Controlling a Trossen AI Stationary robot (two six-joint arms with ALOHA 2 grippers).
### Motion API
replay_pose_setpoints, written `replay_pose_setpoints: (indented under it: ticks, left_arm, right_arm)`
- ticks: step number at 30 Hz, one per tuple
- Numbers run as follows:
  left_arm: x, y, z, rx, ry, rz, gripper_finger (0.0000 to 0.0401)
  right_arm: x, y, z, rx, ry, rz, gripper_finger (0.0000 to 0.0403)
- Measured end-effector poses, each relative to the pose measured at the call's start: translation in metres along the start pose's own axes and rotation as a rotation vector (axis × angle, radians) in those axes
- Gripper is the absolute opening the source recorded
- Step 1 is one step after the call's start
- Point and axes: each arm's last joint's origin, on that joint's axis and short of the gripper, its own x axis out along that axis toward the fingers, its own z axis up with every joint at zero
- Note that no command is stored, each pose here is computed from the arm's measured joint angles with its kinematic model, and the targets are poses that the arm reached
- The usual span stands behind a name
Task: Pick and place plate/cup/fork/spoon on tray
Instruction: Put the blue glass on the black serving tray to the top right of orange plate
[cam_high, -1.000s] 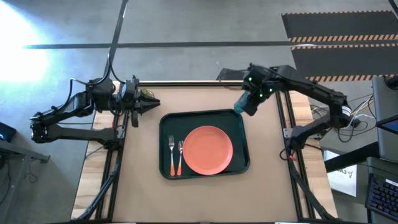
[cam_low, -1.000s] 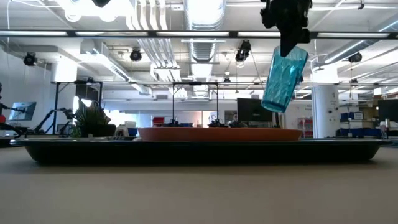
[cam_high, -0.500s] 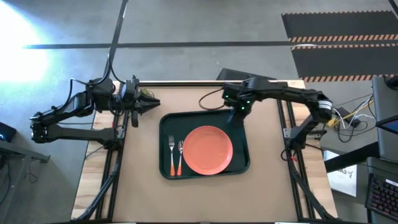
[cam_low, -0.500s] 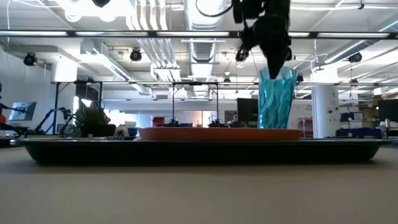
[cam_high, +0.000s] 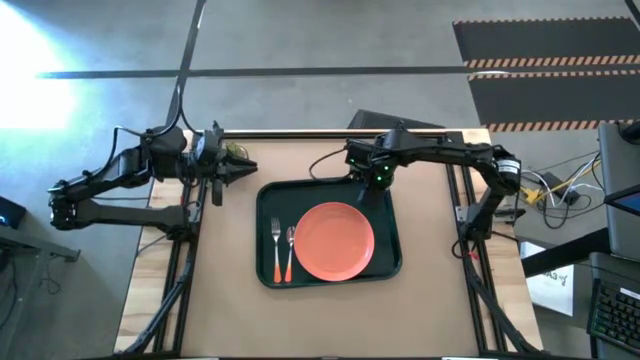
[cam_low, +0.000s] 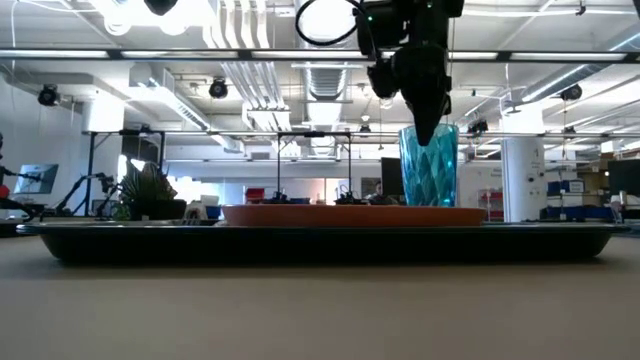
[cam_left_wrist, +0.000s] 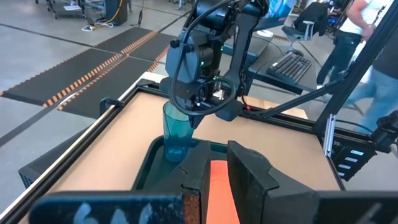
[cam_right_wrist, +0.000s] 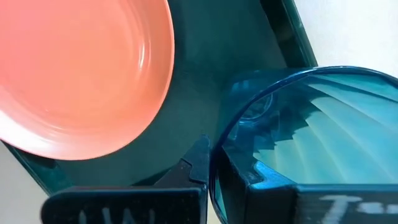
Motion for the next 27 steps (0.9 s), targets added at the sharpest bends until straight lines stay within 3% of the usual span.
replay_pose_setpoints:
  ticks: [27]
  left_arm:
    - [0.0,0.0,0.0,0.0,0.0,0.0,0.0036]
  right_arm:
    - [-0.013,0.004,0.002,0.023,-0.12,0.061,0.0008]
